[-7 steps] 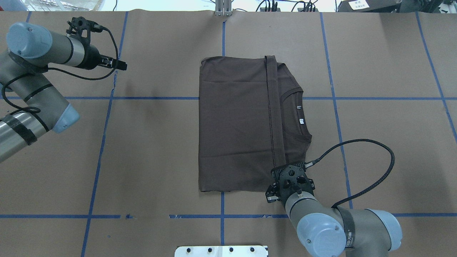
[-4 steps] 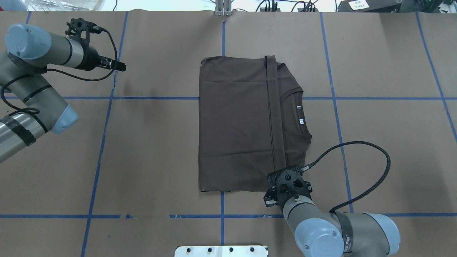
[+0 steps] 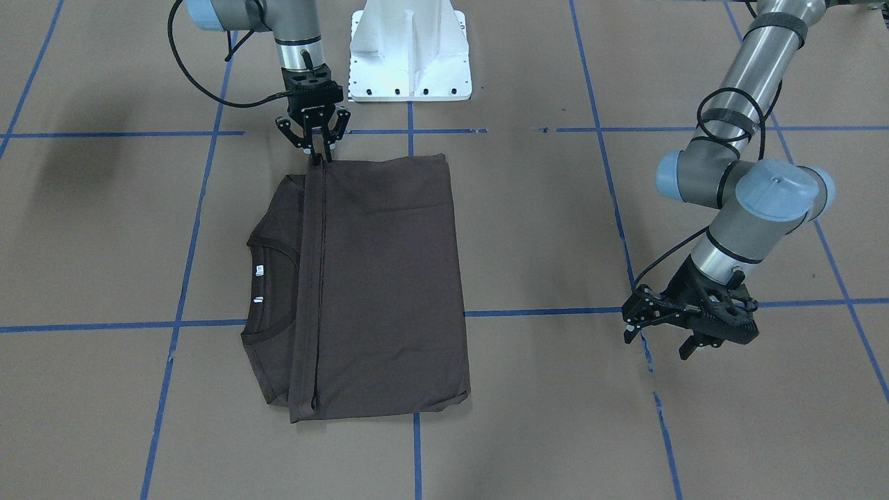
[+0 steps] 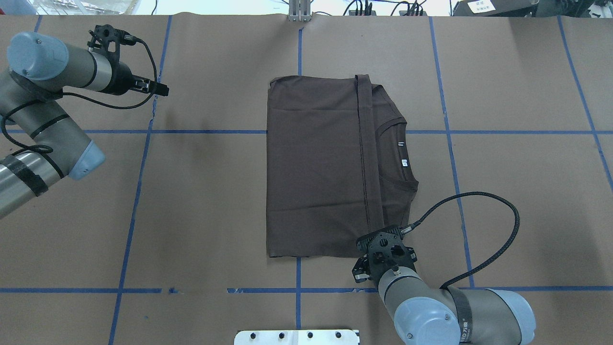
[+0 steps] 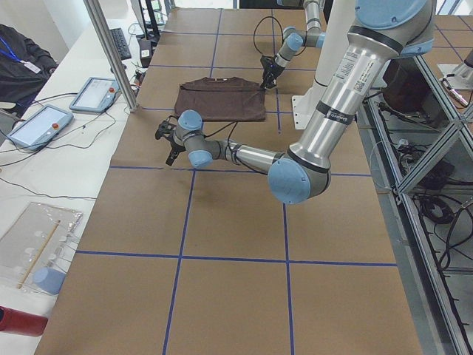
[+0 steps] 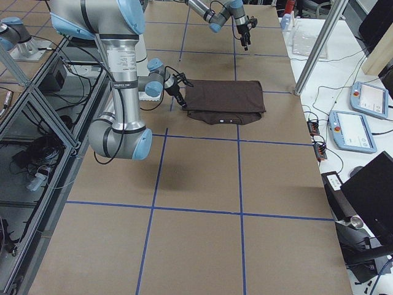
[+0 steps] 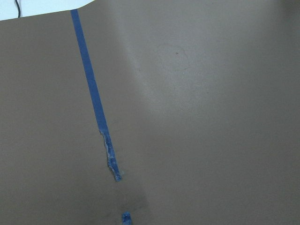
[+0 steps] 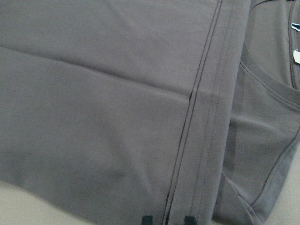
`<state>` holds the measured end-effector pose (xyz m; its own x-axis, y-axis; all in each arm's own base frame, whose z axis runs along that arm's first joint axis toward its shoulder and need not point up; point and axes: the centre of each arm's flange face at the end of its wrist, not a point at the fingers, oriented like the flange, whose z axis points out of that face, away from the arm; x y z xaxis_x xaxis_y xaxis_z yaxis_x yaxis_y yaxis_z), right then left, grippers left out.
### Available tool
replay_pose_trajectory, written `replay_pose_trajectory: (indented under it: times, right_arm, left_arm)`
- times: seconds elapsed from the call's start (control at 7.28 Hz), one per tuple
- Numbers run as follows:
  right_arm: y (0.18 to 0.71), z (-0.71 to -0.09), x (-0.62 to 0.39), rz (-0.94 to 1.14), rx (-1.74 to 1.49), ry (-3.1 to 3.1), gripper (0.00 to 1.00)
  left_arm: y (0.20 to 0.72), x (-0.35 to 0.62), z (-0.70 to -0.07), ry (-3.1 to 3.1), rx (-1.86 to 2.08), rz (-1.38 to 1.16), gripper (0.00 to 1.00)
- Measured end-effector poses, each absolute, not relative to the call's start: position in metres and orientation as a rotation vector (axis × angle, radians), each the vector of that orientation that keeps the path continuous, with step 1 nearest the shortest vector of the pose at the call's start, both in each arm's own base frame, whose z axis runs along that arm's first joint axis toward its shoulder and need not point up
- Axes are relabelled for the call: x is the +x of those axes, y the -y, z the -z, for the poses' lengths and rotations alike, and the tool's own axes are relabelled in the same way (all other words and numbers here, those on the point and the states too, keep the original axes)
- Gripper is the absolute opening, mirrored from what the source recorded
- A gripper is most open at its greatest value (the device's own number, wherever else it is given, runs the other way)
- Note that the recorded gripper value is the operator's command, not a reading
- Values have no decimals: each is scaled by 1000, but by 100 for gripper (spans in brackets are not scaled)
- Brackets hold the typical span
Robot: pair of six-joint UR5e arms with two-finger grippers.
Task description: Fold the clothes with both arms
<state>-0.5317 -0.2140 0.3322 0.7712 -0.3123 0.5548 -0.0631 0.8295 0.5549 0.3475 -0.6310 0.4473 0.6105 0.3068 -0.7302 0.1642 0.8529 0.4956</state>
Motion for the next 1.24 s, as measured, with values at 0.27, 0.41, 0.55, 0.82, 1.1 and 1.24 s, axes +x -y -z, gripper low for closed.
replay_pose_trajectory:
  times: [0.27,0.41,0.55,0.82,1.1,1.24]
  right_arm:
    - [216,-331,-530,143,590,687,31]
    - [218,-329,-528,140,594,689,20]
    - [219,-327,-526,138,598,690,2]
    - [220,-326,-524,134,604,692,0]
    - [220,-324,-523,125,605,697,0]
    - [220,-321,-521,119,605,705,21]
  left_arm:
    - [631,348,-448,-922,563,-87,100]
    - [631,348,-448,-922,563,-87,100]
    - [631,348,-448,-922,563,-86,100]
    - [631,348,-448,-922,563,-86,100]
    - [631,347,-447,-923,564,-86,100]
    - [631,347,-447,-923,564,-86,100]
